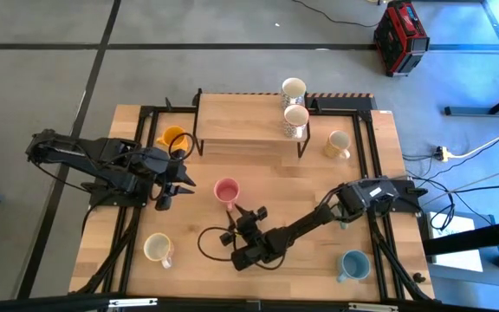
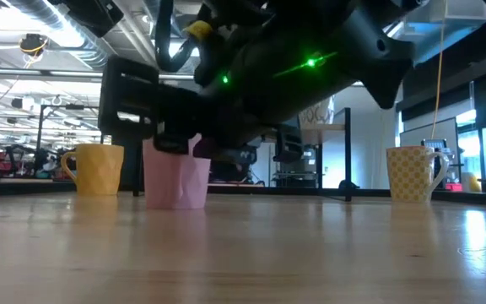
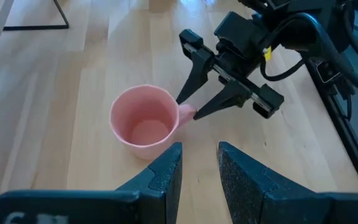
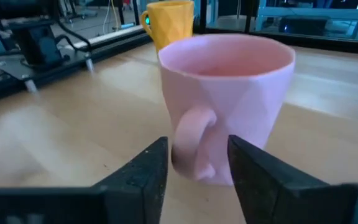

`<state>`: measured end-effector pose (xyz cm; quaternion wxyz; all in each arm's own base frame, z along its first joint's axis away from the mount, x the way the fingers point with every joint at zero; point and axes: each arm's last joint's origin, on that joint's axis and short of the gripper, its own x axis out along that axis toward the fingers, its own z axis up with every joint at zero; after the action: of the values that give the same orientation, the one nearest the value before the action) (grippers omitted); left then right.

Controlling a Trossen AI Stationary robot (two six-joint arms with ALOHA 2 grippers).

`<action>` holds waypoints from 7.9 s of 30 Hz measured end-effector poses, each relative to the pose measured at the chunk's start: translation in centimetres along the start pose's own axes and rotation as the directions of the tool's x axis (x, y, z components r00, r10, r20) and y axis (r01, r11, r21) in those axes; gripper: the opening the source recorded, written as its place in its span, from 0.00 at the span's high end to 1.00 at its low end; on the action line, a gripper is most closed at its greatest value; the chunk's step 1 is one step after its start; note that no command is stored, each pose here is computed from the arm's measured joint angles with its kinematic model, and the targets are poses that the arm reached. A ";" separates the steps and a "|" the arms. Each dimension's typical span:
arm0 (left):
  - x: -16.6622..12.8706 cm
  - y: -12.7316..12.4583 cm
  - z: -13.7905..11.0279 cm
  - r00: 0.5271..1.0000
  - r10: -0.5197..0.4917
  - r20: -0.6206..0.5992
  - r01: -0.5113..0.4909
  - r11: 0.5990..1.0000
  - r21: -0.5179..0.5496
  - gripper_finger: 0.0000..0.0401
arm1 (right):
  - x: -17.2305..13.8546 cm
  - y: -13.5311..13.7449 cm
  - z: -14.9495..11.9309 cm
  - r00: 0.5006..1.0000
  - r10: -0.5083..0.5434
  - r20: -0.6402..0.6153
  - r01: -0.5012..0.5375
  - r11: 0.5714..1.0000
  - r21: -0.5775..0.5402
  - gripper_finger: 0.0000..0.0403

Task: Place coffee mugs
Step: Put the pink mug on the shelf

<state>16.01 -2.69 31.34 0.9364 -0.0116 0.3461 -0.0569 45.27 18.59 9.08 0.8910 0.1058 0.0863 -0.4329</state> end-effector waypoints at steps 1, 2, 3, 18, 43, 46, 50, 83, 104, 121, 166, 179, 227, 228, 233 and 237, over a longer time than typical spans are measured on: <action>0.0 0.0 0.0 1.000 0.000 0.000 0.000 1.000 0.000 0.76 | 0.0 0.0 0.0 1.000 0.000 -0.002 0.000 1.000 -0.009 0.64; 0.0 0.0 0.0 1.000 0.000 0.000 0.000 1.000 0.000 0.76 | 0.1 0.0 0.0 1.000 -0.001 -0.003 0.001 1.000 -0.010 0.66; 0.0 0.0 0.0 1.000 0.000 0.000 0.000 1.000 -0.001 0.76 | 0.2 -0.1 0.0 1.000 -0.003 -0.004 0.003 1.000 -0.009 0.68; 0.0 0.0 0.0 1.000 0.003 0.001 -0.003 1.000 -0.002 0.76 | 0.9 -0.2 -1.0 0.999 0.013 -0.044 -0.015 0.999 -0.046 0.94; -4.0 0.3 0.4 0.986 0.071 0.151 -0.068 0.997 -0.023 0.76 | -0.8 -0.2 8.9 0.997 -0.025 0.075 0.036 0.990 -0.140 0.94; -4.6 0.4 0.3 0.979 0.102 0.175 -0.098 0.995 -0.031 0.76 | 0.0 -0.8 10.9 0.994 -0.057 0.093 0.071 0.985 -0.158 0.94; -4.9 0.5 0.2 0.974 0.129 0.187 -0.124 0.992 -0.039 0.76 | 1.6 -1.8 13.6 0.988 -0.106 0.113 0.124 0.978 -0.167 0.94; -5.1 2.4 0.6 0.922 0.324 0.212 -0.328 0.945 -0.019 0.76 | 15.0 -11.6 19.8 0.832 -0.526 0.180 0.548 0.829 -0.113 0.94; -5.1 2.4 0.6 0.924 0.319 0.208 -0.324 0.946 -0.015 0.76 | 17.4 -15.3 19.1 0.825 -0.562 0.066 0.565 0.824 -0.048 0.94; -5.1 2.4 0.6 0.924 0.319 0.209 -0.323 0.946 -0.015 0.76 | 17.9 -16.3 19.0 0.812 -0.581 0.043 0.583 0.812 -0.029 0.94; -5.1 2.4 0.6 0.924 0.319 0.210 -0.325 0.946 -0.007 0.76 | 17.0 -15.5 21.2 0.831 -0.556 -0.024 0.552 0.830 -0.081 0.70; -5.1 2.4 0.6 0.924 0.319 0.210 -0.325 0.946 -0.007 0.76 | 15.8 -15.2 22.4 0.848 -0.505 -0.160 0.496 0.863 -0.098 0.70; 1.0 2.6 3.7 0.950 0.251 0.187 -0.195 0.942 -0.273 0.58 | -12.5 -16.4 22.4 0.854 -0.112 -0.508 -0.008 0.973 -0.229 0.70; 1.5 2.7 4.1 0.946 0.250 0.206 -0.188 0.942 -0.278 0.58 | -12.8 -17.2 22.0 0.858 -0.074 -0.508 -0.028 0.981 -0.191 0.70; 3.9 3.3 5.2 0.934 0.270 0.233 -0.196 0.935 -0.297 0.58 | -13.8 -20.2 20.3 0.866 0.099 -0.490 -0.126 0.992 -0.022 0.70; 4.7 5.0 6.6 0.917 0.337 0.214 -0.256 0.907 -0.335 0.58 | -13.7 -21.7 19.6 0.864 0.144 -0.482 -0.165 0.986 -0.002 0.70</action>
<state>24.36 1.62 32.96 0.9592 -0.1080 0.2191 0.1427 20.98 10.67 28.86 0.8757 0.1968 0.3051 -0.3184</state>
